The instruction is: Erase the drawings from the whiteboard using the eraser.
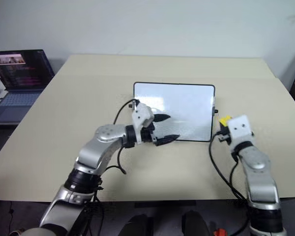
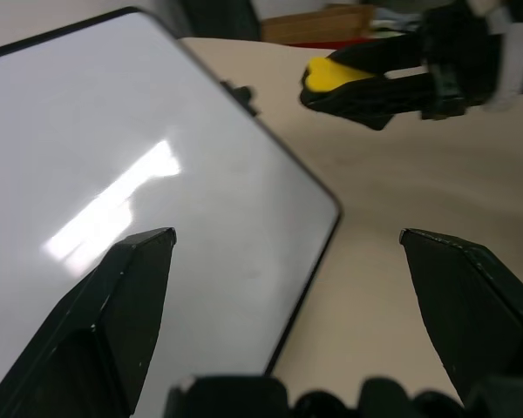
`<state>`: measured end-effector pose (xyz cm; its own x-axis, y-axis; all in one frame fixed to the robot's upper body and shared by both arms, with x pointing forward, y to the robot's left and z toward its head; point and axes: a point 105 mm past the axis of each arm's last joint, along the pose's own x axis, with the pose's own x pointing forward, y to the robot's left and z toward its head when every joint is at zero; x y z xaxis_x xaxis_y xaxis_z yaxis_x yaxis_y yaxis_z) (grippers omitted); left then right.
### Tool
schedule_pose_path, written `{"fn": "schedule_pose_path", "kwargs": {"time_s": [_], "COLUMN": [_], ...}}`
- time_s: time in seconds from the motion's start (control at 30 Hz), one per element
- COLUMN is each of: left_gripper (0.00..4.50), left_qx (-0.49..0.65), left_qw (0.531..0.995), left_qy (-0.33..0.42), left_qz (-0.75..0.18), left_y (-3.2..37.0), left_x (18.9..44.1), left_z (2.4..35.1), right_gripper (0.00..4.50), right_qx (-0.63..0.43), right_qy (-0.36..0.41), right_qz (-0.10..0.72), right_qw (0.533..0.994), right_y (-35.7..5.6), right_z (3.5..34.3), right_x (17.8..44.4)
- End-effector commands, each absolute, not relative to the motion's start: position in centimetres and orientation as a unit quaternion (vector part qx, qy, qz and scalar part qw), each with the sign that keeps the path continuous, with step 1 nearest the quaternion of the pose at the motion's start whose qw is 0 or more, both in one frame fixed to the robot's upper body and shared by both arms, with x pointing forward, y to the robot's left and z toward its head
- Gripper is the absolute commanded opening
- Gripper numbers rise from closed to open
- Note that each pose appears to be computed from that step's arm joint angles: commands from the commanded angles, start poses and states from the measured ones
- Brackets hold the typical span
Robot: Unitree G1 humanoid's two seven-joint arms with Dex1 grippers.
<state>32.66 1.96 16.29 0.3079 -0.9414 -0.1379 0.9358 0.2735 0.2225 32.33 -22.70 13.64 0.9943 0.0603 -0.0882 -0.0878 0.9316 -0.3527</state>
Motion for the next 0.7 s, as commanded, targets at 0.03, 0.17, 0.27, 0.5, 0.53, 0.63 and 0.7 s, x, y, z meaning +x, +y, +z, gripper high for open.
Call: {"fn": "schedule_pose_path", "kwargs": {"time_s": [0.03,0.17,0.27,0.5,0.53,0.63,0.7], "left_gripper": [4.50,4.50,4.50,4.50,4.50,4.50,4.50], "left_qx": [0.148,0.162,0.169,0.179,0.180,0.179,0.178], "left_qw": [0.753,0.727,0.717,0.706,0.705,0.704,0.706], "left_qy": [-0.035,-0.038,-0.043,-0.048,-0.048,-0.049,-0.049], "left_qz": [-0.640,-0.666,-0.675,-0.684,-0.685,-0.686,-0.684], "left_y": [0.1,-0.9,-1.2,-1.6,-1.7,-1.8,-1.8], "left_x": [31.5,31.2,31.1,30.6,30.5,30.3,30.3], "left_z": [17.2,17.1,17.1,16.8,16.7,16.6,16.5], "right_gripper": [1.25,1.25,1.25,1.25,1.60,2.45,3.20], "right_qx": [-0.140,-0.105,-0.092,-0.056,-0.050,-0.039,-0.034], "right_qy": [0.055,0.082,0.091,0.097,0.097,0.090,0.083], "right_qz": [0.012,0.004,-0.006,-0.037,-0.038,-0.036,-0.036], "right_qw": [0.989,0.991,0.992,0.993,0.993,0.995,0.995], "right_y": [-23.8,-24.0,-24.4,-26.1,-26.1,-26.1,-26.1], "right_z": [13.3,11.9,11.4,10.8,10.7,11.0,11.2], "right_x": [32.0,32.7,33.5,35.3,35.4,35.7,35.7]}}
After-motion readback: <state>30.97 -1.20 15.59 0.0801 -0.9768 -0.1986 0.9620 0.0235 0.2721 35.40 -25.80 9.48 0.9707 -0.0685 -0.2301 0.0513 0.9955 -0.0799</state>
